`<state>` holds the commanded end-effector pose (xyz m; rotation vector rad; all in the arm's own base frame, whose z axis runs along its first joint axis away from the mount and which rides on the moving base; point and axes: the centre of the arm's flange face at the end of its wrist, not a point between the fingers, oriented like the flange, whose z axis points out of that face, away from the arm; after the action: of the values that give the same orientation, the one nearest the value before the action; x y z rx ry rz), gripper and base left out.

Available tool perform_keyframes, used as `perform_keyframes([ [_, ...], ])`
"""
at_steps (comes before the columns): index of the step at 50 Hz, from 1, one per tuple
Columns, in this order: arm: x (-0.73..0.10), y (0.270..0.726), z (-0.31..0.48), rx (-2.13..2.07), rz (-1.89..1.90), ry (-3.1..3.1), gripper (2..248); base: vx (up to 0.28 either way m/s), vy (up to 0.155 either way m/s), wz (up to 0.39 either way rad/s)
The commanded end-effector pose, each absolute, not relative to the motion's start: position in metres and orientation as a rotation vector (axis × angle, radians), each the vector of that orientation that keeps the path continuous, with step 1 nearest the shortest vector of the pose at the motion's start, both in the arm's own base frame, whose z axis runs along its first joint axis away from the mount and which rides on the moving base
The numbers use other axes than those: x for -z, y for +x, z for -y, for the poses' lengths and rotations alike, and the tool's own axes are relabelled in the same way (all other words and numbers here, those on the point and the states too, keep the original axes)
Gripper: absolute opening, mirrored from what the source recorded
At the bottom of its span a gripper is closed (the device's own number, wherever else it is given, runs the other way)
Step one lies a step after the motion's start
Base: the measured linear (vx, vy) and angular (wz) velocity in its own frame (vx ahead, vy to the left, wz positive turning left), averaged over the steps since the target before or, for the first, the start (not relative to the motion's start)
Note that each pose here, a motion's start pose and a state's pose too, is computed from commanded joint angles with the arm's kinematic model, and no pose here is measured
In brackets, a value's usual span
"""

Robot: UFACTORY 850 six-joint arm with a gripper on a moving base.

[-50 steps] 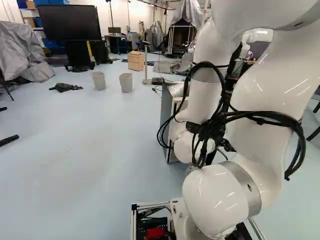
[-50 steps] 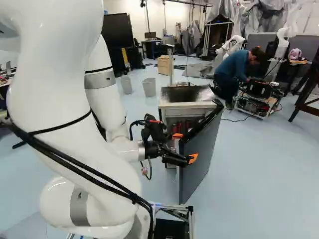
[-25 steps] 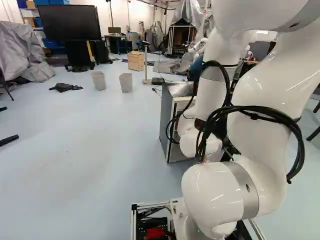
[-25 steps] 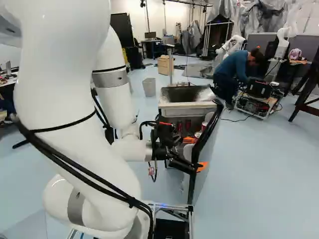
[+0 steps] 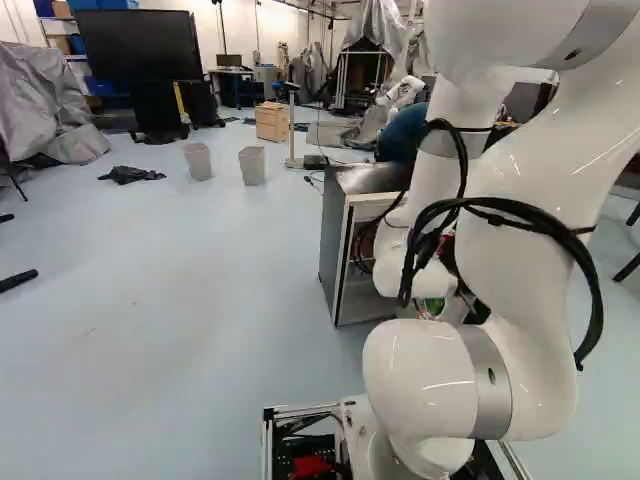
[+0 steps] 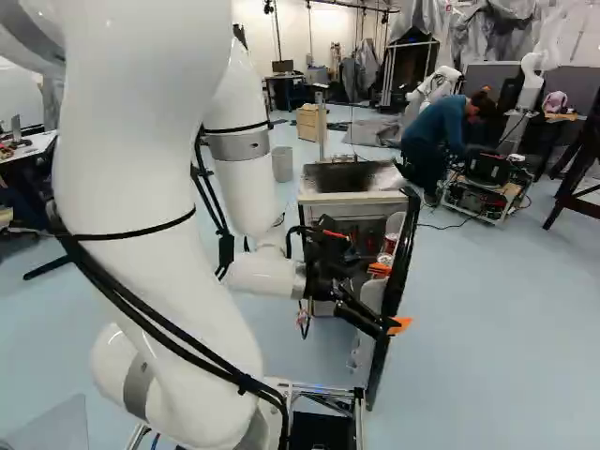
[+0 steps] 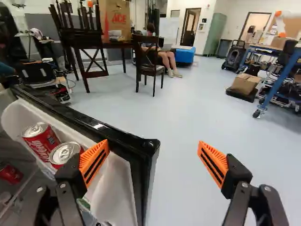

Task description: Grab a drink from the fridge

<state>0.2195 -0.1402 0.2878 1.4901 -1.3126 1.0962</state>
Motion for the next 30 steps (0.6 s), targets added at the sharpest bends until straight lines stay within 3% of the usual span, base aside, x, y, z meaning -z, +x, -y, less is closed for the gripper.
perform_keyframes([
  [30, -0.286, 0.237, 0.202, -1.016, 1.441, 1.306, 247, 0.000, 0.000, 0.000],
])
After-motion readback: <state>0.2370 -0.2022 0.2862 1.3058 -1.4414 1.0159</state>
